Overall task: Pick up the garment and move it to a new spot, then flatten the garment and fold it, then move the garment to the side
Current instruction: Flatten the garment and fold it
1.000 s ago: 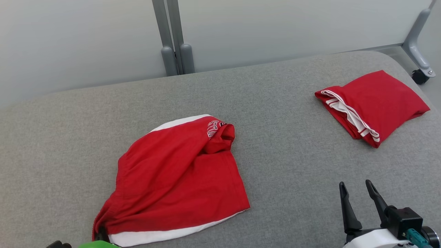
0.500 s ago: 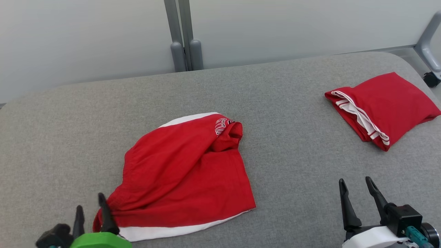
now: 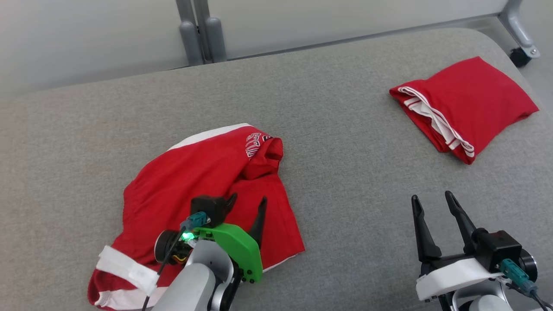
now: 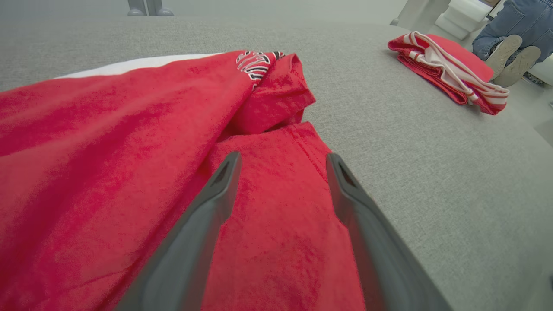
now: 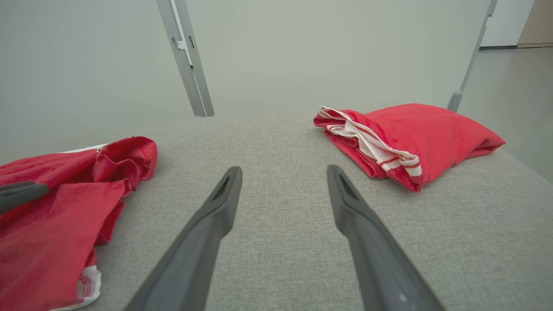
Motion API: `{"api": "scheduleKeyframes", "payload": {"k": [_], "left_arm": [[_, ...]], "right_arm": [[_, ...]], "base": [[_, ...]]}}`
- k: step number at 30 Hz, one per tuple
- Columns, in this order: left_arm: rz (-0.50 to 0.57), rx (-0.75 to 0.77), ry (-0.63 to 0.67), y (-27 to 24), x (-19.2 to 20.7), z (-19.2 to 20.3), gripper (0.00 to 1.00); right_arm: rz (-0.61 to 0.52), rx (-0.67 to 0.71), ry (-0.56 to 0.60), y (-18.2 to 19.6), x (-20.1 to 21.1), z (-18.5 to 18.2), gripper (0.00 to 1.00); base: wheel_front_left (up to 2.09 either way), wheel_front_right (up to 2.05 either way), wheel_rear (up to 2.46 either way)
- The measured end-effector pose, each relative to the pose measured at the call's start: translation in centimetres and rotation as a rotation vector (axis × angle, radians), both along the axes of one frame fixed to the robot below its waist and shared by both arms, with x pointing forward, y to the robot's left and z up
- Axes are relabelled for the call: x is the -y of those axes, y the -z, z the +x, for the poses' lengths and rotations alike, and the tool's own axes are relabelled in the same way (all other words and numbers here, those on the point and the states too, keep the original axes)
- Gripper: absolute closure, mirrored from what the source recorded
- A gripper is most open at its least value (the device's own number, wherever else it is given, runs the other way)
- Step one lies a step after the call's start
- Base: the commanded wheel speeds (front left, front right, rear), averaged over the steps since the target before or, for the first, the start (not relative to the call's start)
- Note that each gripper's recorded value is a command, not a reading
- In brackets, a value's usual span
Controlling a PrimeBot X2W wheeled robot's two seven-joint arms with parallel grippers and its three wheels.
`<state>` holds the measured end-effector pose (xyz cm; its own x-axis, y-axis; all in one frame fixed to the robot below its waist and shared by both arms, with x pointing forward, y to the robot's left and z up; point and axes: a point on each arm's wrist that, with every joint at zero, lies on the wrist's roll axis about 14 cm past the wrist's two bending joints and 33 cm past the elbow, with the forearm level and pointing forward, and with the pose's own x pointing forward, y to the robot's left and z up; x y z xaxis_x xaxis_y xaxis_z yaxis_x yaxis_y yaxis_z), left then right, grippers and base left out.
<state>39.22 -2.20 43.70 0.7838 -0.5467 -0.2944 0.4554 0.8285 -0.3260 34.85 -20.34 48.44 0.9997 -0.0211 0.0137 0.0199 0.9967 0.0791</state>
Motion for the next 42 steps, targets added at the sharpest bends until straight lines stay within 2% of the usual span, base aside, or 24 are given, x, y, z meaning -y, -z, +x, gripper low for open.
{"api": "scheduleKeyframes", "payload": {"k": [6,7,8,9,15,24,32,40,41,42], "left_arm": [[0.121,-0.152,0.131,4.5,2.6,-0.6,0.0],[0.131,-0.161,0.134,4.9,2.7,-0.5,0.03],[0.145,-0.16,0.135,5.3,2.7,-0.3,0.58],[0.149,-0.159,0.14,5.5,2.9,-0.1,1.0],[0.126,-0.153,0.145,5.8,3.7,0.9,1.0],[0.142,-0.146,0.113,6.4,2.6,1.6,1.0],[0.1,-0.022,0.047,4.0,2.2,4.7,1.0],[0.111,0.032,0.029,3.5,2.2,5.9,1.0],[0.11,0.039,0.021,3.4,2.1,6.1,0.95],[0.111,0.046,0.013,3.4,1.9,6.1,0.68]], "right_arm": [[0.013,-0.041,0.087,1.1,2.5,-1.2,0.0],[0.013,-0.046,0.098,1.2,2.9,-1.3,0.0],[0.012,-0.05,0.109,1.4,3.2,-1.5,0.0],[0.015,-0.055,0.117,1.5,3.3,-1.7,0.0],[0.011,-0.077,0.155,2.0,4.4,-2.3,0.0],[0.004,-0.068,0.15,1.7,4.3,-2.1,0.0],[-0.003,-0.07,0.149,1.7,4.3,-2.3,0.0],[-0.011,-0.068,0.158,1.6,4.6,-2.6,0.0],[-0.011,-0.068,0.159,1.6,4.6,-2.6,0.0],[-0.011,-0.068,0.16,1.6,4.6,-2.7,0.0]], "base": [[0.0,0.0,0.0],[0.0,0.0,0.0],[0.0,0.0,0.0],[0.0,0.0,0.0],[0.0,0.0,0.0],[0.0,0.0,0.0],[0.0,0.0,0.0],[0.0,0.0,0.0],[0.0,0.0,0.0],[0.0,0.0,0.0]]}}
